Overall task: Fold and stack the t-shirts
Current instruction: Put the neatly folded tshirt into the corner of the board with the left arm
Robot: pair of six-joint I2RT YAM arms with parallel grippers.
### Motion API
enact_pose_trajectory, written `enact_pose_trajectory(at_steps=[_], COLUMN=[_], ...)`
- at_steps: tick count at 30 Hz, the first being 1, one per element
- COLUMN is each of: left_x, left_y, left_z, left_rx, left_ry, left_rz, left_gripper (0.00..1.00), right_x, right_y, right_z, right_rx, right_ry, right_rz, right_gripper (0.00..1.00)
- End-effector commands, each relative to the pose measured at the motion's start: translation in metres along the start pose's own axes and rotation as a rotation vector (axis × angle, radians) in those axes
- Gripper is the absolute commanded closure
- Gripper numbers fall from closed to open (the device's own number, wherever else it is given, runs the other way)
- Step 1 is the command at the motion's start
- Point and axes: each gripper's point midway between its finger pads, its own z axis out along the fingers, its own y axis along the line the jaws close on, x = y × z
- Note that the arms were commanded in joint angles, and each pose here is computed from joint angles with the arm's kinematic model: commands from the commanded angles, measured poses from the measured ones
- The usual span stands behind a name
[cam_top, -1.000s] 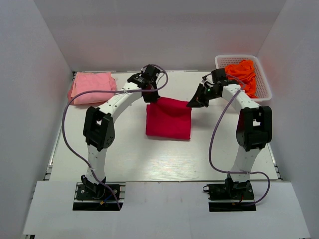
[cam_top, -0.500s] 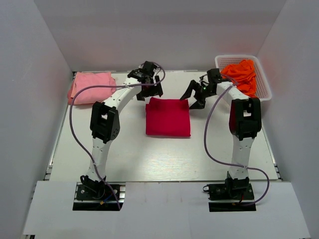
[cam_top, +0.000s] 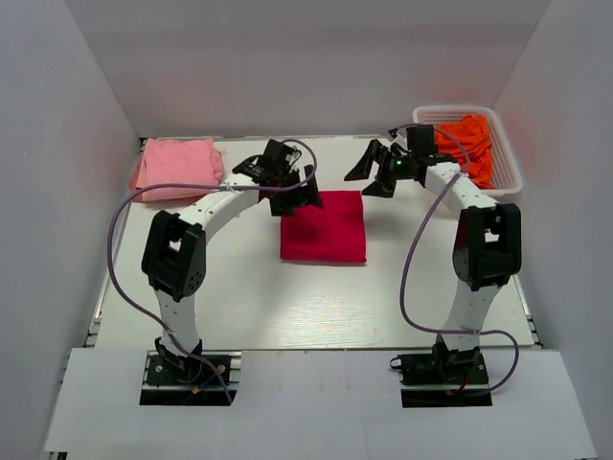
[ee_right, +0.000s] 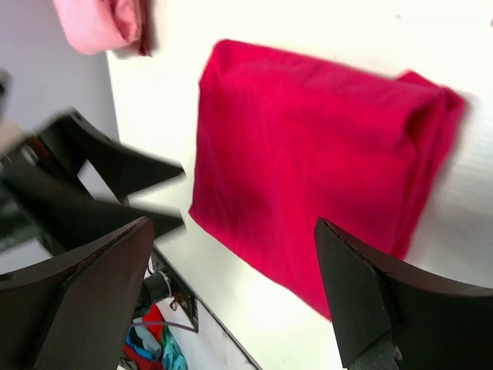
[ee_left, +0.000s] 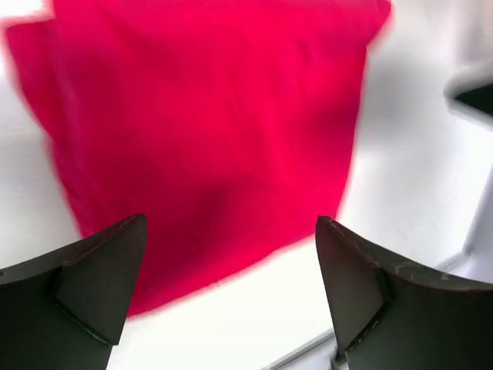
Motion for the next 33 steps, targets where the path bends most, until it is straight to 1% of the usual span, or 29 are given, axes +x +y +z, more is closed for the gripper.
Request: enact_pose_trajectory(at_steps=[1,3,4,5,7,8,9,10,12,13,15,18,20,22,23,24,27,29,30,31,32,33], left_x=[0.008,0.031,0.035,0.051,0.060,0.074,0.075,0.079,0.085,0.085,0.090,0.098,0.100,0.093,0.091,0.073,0.051,0.035,0.030,0.025,0.018,0.012], left_y=[-0.036,-0.018,-0.014,0.003,0.014,0.025,0.032,0.036,0.046,0.050,0.055,0.073,0.077,0.078,0.078,0.072,0.067,0.056,0.057,0.059,0.060,0.061], left_z=[-0.026,-0.018,-0.018,-0.012,-0.008,-0.003,-0.001,0.004,0.011,0.014,0.020,0.029,0.027,0.020,0.013,0.000,-0.028,-0.049,-0.055,-0.055,-0.059,-0.057], left_rx=[0.196,0.161,0.161,0.118,0.104,0.081,0.075,0.069,0.046,0.025,0.016,-0.042,-0.064,-0.084,-0.102,-0.109,-0.158,-0.145,-0.143,-0.157,-0.172,-0.185], left_ry=[-0.029,0.017,0.016,0.042,0.043,0.076,0.074,0.082,0.095,0.092,0.105,0.136,0.148,0.129,0.124,0.063,-0.025,-0.095,-0.113,-0.135,-0.167,-0.185], left_rz=[0.002,-0.013,-0.002,-0.001,0.027,0.017,0.017,0.014,0.018,0.016,0.012,0.001,0.007,0.031,0.031,0.059,0.099,0.107,0.099,0.100,0.112,0.124], left_gripper=[0.00,0.00,0.00,0.00,0.00,0.00,0.00,0.00,0.00,0.00,0.00,0.00,0.00,0.00,0.00,0.00,0.00,0.00,0.00,0.00,0.00,0.00], right_x=[-0.013,-0.013,-0.013,-0.016,-0.015,-0.021,-0.023,-0.017,-0.025,-0.020,-0.019,-0.016,-0.018,-0.018,-0.021,-0.023,-0.036,-0.038,-0.036,-0.026,-0.026,-0.023], right_y=[0.020,0.017,0.018,0.018,0.007,0.010,0.005,-0.018,-0.021,-0.036,-0.044,-0.052,-0.049,-0.042,-0.029,-0.020,0.012,0.034,0.043,0.034,0.053,0.054], right_z=[0.013,0.026,0.032,0.039,0.057,0.061,0.066,0.084,0.091,0.103,0.110,0.116,0.113,0.110,0.102,0.097,0.074,0.053,0.040,0.041,0.022,0.016], right_rx=[-0.123,-0.130,-0.139,-0.151,-0.155,-0.166,-0.161,-0.129,-0.126,-0.104,-0.103,-0.083,-0.088,-0.106,-0.128,-0.133,-0.165,-0.170,-0.165,-0.146,-0.162,-0.159], right_ry=[-0.034,-0.023,-0.024,-0.023,-0.004,-0.017,-0.015,0.018,0.013,0.032,0.031,0.031,0.030,0.033,0.027,0.026,-0.014,-0.039,-0.044,-0.029,-0.057,-0.064], right_rz=[-0.039,-0.028,-0.038,-0.044,-0.024,-0.038,-0.030,0.018,0.022,0.062,0.066,0.067,0.060,0.039,0.012,-0.009,-0.118,-0.183,-0.193,-0.183,-0.231,-0.243], right_gripper=[0.10,0.10,0.10,0.10,0.10,0.10,0.10,0.10,0.10,0.10,0.10,0.10,0.10,0.10,0.10,0.10,0.10,0.10,0.10,0.10,0.10,0.10])
